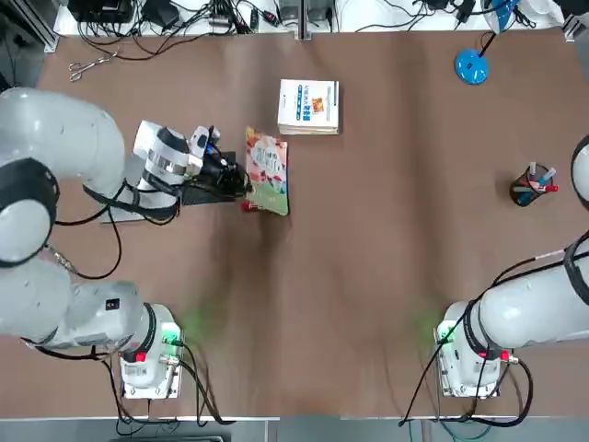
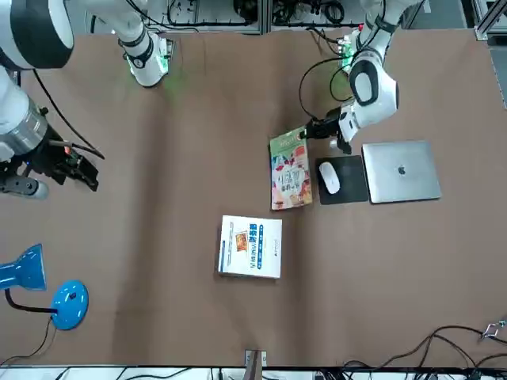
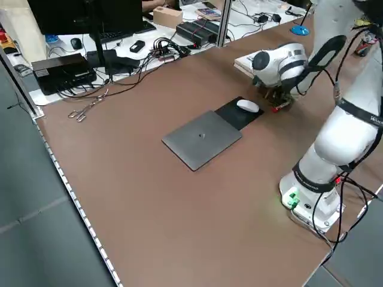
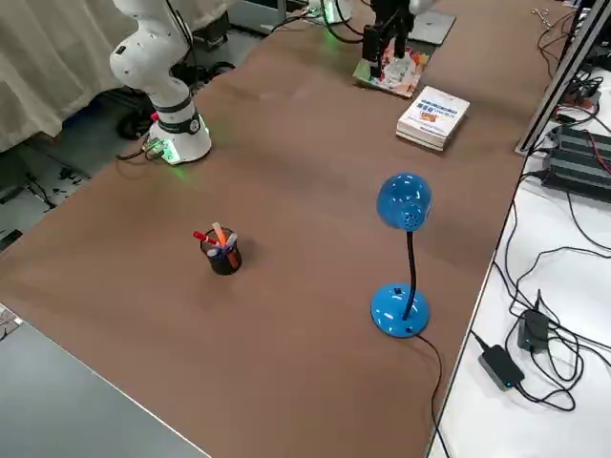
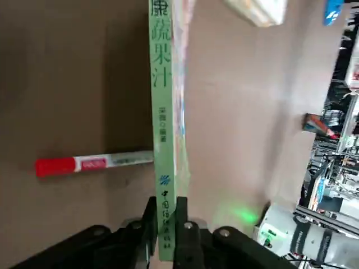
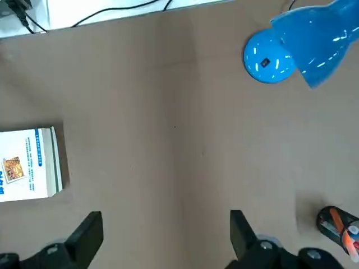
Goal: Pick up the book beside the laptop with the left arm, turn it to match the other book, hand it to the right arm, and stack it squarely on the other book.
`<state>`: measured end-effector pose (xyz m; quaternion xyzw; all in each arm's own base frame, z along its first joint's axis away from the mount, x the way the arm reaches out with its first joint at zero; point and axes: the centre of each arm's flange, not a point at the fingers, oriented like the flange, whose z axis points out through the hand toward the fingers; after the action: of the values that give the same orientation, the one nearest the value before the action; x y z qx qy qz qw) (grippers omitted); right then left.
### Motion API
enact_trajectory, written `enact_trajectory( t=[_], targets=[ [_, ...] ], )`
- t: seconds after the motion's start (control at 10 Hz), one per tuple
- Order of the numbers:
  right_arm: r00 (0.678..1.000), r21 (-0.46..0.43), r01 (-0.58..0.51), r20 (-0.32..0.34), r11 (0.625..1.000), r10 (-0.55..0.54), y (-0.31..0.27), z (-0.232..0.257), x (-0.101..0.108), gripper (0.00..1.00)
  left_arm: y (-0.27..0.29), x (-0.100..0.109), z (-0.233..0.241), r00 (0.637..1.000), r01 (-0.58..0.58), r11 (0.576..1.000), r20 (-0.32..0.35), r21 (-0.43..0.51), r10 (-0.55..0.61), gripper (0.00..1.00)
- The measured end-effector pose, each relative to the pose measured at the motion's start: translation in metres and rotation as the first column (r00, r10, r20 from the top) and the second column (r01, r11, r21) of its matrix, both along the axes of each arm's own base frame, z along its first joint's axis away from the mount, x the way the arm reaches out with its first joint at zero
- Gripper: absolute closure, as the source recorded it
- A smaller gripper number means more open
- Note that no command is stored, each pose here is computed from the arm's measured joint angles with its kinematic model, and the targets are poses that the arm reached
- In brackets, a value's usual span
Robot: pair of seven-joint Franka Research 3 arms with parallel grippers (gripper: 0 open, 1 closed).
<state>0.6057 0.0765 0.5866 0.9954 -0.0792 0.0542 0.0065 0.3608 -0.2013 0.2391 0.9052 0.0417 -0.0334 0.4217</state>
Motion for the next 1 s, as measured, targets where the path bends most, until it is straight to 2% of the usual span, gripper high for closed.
enact_trajectory(
  t=[0.1, 0.3, 0.5, 0.9, 1.0],
  targets=[
    [1.000, 0.001, -0.003, -0.002, 1.000, 0.003, 0.002, -0.005, 0.002, 0.00, -0.002, 0.008, 0.016, 1.000, 0.004, 1.000, 0.029, 0.004, -0.004, 0.85],
    [1.000, 0.004, -0.028, 0.003, 1.000, 0.028, 0.018, -0.007, 0.003, 0.00, -0.005, 0.037, 0.054, 0.998, 0.023, 1.000, 0.062, -0.002, -0.023, 0.85],
    [0.998, 0.028, -0.055, 0.012, 0.998, 0.055, 0.038, -0.008, 0.002, 0.00, 0.003, 0.070, 0.093, 0.991, 0.115, 0.993, 0.066, -0.011, -0.114, 0.85],
    [0.998, 0.103, -0.067, 0.022, 0.992, 0.065, 0.056, -0.002, 0.001, 0.00, 0.021, 0.125, 0.152, 0.960, 0.233, 0.972, 0.152, 0.043, -0.237, 0.85],
    [0.998, 0.105, -0.064, 0.023, 0.992, 0.062, 0.055, -0.004, 0.003, 0.00, 0.021, 0.139, 0.165, 0.950, 0.273, 0.961, 0.142, 0.049, -0.277, 0.85]
  ],
)
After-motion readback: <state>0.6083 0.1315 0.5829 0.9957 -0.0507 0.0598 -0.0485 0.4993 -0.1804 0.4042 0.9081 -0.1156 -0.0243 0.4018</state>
